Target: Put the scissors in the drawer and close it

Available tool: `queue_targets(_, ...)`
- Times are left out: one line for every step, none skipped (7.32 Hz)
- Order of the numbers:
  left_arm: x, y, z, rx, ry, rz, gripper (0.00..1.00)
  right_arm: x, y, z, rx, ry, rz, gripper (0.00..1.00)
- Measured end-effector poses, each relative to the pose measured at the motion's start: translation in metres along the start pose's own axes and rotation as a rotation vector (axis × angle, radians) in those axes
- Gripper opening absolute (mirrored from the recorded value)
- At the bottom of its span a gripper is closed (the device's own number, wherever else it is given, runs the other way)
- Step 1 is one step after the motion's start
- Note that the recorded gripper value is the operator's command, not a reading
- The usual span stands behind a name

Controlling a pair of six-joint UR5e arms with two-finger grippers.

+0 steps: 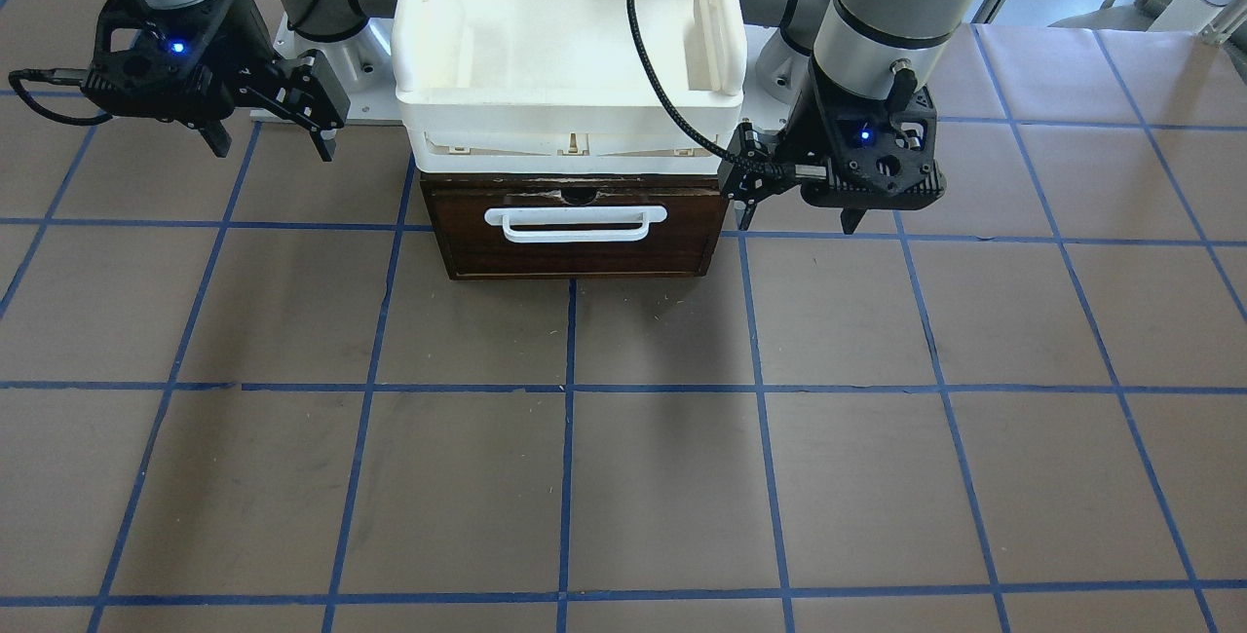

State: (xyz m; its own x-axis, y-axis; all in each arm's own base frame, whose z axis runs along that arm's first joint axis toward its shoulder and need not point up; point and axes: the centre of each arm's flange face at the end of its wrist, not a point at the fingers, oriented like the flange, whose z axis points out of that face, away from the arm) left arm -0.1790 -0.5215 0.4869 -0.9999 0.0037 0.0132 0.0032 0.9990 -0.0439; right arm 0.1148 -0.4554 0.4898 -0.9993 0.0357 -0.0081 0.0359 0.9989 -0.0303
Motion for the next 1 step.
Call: queue_targets(-0.0001, 0.0001, -0.0001, 0.000, -0.001, 0.000, 1.00, 0.0001, 0.0002, -0.0005, 0.001, 0.001, 0.000, 1.00)
